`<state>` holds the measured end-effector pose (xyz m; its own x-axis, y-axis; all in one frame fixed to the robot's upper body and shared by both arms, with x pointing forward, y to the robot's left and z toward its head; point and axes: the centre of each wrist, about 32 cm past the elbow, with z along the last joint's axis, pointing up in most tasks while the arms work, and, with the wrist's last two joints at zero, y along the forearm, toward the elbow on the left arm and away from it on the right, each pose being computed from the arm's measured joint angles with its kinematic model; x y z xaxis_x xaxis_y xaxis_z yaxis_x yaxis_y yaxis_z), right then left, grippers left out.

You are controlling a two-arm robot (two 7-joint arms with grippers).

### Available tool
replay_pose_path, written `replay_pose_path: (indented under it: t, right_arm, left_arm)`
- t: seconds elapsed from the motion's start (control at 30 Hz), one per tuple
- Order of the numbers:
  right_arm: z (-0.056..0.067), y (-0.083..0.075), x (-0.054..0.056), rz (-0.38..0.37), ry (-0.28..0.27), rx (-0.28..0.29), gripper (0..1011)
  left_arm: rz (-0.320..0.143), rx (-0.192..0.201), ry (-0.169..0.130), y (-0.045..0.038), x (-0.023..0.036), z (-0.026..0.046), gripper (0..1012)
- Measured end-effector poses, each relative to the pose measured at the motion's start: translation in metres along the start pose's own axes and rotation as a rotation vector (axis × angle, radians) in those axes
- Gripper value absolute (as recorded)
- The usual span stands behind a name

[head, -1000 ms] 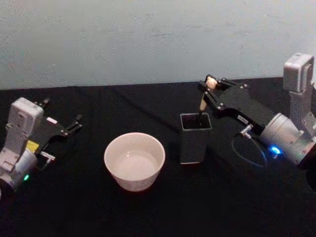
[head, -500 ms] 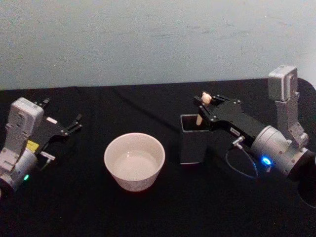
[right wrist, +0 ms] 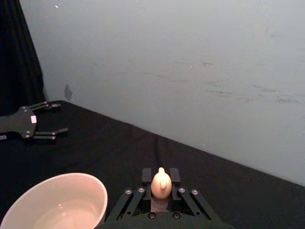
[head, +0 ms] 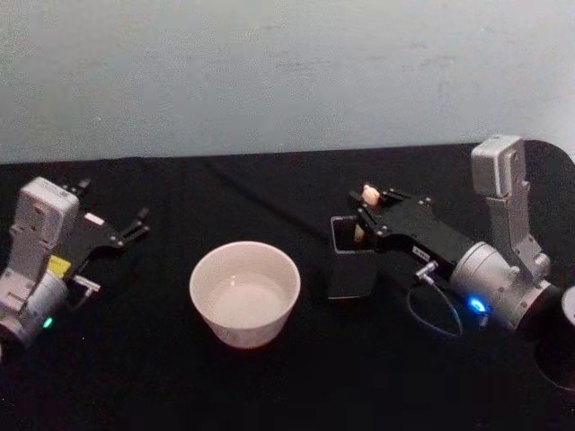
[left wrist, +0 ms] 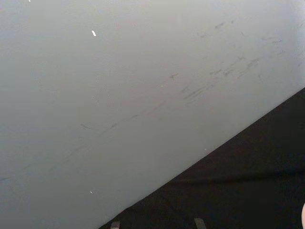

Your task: Pick up the stirring spoon with one hand, stir inside the cup, then place it back in its original position.

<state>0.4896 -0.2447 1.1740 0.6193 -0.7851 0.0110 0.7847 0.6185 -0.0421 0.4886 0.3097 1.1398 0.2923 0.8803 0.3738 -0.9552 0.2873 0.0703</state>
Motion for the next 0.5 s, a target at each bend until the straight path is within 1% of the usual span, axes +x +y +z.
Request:
replay_pose_path:
  t: [0.13, 0.5]
  right_arm:
    - [-0.0019, 0.0009, -0.0005, -0.007, -0.003, -0.007, 214]
    - [-0.0024, 0.0023, -0.0004, -0.014, -0.013, -0.014, 214]
  left_arm:
    - [0.000, 0.000, 0.000, 0.0000, 0.0000, 0.0000, 1001]
    - [0.000, 0.000, 0.000, 0.0000, 0.0000, 0.0000, 1001]
